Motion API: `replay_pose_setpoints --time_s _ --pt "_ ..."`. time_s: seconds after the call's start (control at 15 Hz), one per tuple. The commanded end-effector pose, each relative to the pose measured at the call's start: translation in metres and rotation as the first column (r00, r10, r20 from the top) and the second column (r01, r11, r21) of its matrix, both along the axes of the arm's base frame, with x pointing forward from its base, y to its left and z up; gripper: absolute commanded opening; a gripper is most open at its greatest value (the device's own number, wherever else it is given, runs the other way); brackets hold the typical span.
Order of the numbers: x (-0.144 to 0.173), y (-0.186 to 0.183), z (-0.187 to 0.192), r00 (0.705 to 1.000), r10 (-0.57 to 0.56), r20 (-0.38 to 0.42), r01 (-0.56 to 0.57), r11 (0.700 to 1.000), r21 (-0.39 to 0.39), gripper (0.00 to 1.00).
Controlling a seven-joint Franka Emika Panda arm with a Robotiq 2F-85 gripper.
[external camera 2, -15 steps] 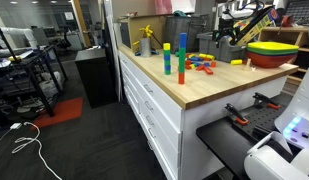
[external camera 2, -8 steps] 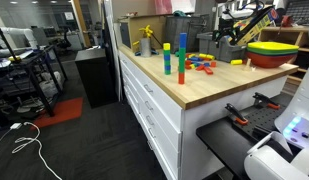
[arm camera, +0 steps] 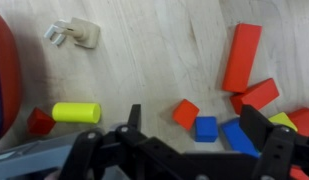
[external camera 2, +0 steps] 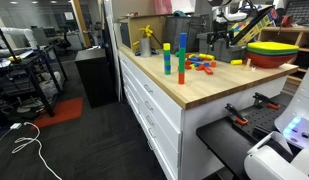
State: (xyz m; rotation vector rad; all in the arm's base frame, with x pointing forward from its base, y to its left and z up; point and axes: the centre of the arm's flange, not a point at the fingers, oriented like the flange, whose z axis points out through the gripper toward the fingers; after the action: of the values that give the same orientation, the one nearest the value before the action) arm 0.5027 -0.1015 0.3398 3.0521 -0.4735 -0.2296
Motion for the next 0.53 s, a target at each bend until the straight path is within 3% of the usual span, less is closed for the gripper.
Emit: replay_pose_setpoints --time_s 0.0,0.27,0.47 --pt "0.029 0.041 0.009 0.996 0.078 0.033 -0.078 0.997 0.010 1.00" --pt "0.063 0.070 0.018 0.977 0.208 0.044 -0.209 0.978 0.001 1.00" --pt "0.093 0.068 0.024 0.961 0.270 0.053 -0.269 0.963 -0.020 1.00"
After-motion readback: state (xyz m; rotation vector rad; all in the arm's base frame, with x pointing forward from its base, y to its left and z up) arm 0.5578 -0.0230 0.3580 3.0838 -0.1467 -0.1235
